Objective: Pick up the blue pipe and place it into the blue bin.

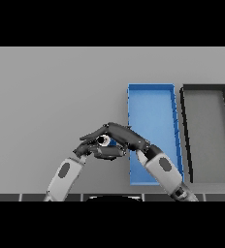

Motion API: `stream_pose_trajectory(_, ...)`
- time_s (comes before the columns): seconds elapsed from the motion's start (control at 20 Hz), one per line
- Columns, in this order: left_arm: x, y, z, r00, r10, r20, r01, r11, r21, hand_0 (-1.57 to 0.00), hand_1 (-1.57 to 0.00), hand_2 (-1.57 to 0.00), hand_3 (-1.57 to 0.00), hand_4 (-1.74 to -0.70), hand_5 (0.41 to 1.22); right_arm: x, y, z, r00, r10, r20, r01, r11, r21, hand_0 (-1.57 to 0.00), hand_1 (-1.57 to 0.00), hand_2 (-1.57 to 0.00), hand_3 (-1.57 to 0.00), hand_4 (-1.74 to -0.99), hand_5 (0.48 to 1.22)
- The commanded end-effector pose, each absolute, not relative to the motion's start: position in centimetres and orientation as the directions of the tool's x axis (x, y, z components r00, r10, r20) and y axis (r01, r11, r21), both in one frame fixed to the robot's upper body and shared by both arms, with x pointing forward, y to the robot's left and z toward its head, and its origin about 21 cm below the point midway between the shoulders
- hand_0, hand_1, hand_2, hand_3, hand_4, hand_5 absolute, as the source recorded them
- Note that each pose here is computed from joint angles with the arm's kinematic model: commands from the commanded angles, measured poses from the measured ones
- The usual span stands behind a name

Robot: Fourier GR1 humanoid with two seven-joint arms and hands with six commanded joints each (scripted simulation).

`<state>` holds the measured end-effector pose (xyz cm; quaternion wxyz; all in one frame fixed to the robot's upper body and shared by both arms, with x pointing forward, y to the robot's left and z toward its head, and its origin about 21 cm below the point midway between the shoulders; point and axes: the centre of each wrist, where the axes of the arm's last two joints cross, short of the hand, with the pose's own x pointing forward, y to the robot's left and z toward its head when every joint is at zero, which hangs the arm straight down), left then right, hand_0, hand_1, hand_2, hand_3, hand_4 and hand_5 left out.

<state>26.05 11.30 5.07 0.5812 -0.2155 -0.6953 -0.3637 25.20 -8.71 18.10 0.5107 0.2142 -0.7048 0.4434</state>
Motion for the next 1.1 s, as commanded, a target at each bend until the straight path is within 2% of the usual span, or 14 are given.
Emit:
stream_pose_trajectory(0.0,26.2,11.1,5.1,-0.21,-0.133,0.969,0.722,0.647,0.245,-0.1,-0.09,-0.09,-0.08,-0.97,0.603,25.2,-8.7,18.0,-0.382,0.144,0.913,-0.756,0.519,-0.398,-1.57,-1.57,-1.57,-1.57,-1.74,1.219)
stream_pose_trajectory(0.15,26.2,11.3,4.7,-0.223,-0.159,0.962,0.711,0.649,0.272,-0.05,-0.05,-0.04,-0.04,-0.95,0.513,25.3,-9.0,18.1,-0.369,0.095,0.925,-0.771,0.525,-0.361,-1.57,-1.57,-1.57,-1.57,-1.741,1.22)
stream_pose_trajectory(0.35,26.0,11.2,4.3,-0.208,-0.172,0.963,0.716,0.644,0.27,-0.02,-0.02,-0.02,-0.02,-0.92,0.474,25.4,-9.3,20.2,-0.284,-0.003,0.959,-0.809,0.538,-0.238,-1.57,-1.57,-1.57,-1.57,-1.741,1.221)
stream_pose_trajectory(0.5,26.2,11.4,4.7,-0.209,-0.181,0.961,0.713,0.644,0.276,-0.01,-0.01,-0.01,-0.01,-0.91,0.456,26.4,-9.6,23.1,-0.259,-0.071,0.963,-0.814,0.553,-0.178,-1.57,-1.57,-1.57,-1.57,-1.741,1.221)
stream_pose_trajectory(0.7,26.1,11.3,4.7,-0.187,-0.185,0.965,0.725,0.637,0.263,0.0,0.0,0.0,0.0,-0.91,0.437,27.7,-10.9,29.0,-0.321,-0.181,0.93,-0.821,0.543,-0.178,-1.57,-1.57,-1.57,-1.57,-1.741,1.221)
stream_pose_trajectory(0.8,26.2,11.4,5.1,-0.186,-0.196,0.963,0.714,0.646,0.269,0.0,0.0,0.0,0.0,-0.9,0.433,28.6,-12.0,31.5,-0.391,-0.19,0.901,-0.746,0.639,-0.189,-1.57,-1.57,-1.57,-1.57,-1.741,1.221)
stream_pose_trajectory(0.9,25.8,11.4,4.7,-0.181,-0.206,0.962,0.716,0.642,0.273,0.0,0.0,0.0,0.0,-0.9,0.43,30.1,-13.4,33.5,-0.433,-0.148,0.889,-0.653,0.731,-0.196,-1.57,-1.57,-1.57,-1.57,-1.741,1.221)
stream_pose_trajectory(1.05,26.3,11.5,4.9,-0.175,-0.224,0.959,0.714,0.642,0.28,0.0,0.0,0.0,0.0,-0.89,0.421,32.2,-15.9,34.2,-0.407,-0.094,0.909,-0.569,0.805,-0.172,-1.57,-1.57,-1.57,-1.57,-1.741,1.221)
